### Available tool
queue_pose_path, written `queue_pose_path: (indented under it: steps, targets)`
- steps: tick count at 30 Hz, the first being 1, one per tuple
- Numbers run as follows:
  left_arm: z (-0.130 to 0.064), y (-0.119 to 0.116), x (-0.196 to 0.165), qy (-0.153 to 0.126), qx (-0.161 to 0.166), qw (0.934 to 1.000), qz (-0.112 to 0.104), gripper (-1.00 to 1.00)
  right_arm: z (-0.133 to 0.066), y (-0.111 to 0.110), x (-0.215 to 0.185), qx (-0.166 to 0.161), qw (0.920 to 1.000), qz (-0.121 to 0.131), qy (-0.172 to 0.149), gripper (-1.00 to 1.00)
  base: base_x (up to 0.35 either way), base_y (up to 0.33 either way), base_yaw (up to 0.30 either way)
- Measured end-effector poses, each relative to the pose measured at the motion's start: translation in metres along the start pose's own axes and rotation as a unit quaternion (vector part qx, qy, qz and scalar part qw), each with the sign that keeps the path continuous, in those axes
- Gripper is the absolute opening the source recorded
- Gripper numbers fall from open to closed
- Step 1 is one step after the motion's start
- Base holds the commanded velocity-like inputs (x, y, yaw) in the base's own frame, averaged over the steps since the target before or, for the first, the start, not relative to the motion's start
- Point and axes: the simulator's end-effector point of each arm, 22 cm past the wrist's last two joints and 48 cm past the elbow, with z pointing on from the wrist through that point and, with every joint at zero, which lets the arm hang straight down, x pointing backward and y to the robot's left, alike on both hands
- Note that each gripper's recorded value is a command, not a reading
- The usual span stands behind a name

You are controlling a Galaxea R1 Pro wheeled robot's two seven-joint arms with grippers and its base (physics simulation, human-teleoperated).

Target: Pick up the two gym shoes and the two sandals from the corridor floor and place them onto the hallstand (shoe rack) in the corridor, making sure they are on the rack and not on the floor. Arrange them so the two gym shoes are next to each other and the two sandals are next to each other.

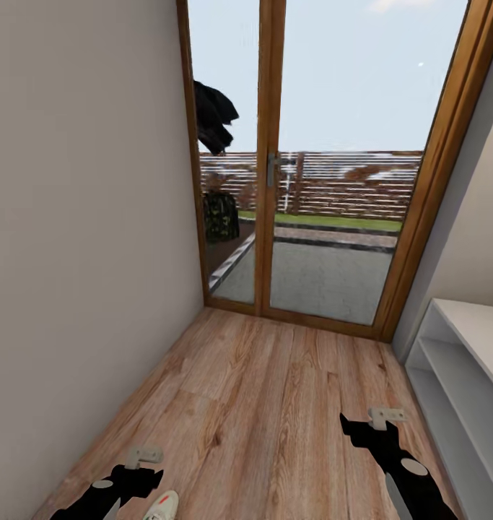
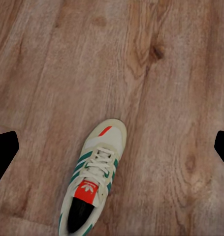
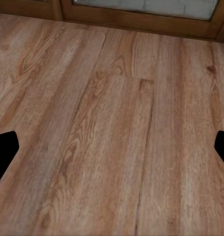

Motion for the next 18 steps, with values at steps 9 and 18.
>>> queue_pose_path:
  steps: [9, 18]
  targets:
    - [0.013, -0.001, 0.013, 0.0, 0.0, 1.0, 0.0, 1.0, 0.006, 0.001, 0.01, -0.002, 1.0, -0.001, -0.004, 1.0, 0.0, 0.0, -0.006]
    - [0.026, -0.001, 0.028, 0.001, -0.001, 1.0, 0.002, 1.0, 0.013, 0.001, 0.028, -0.002, 1.0, -0.002, -0.002, 1.0, 0.0, 0.0, -0.002]
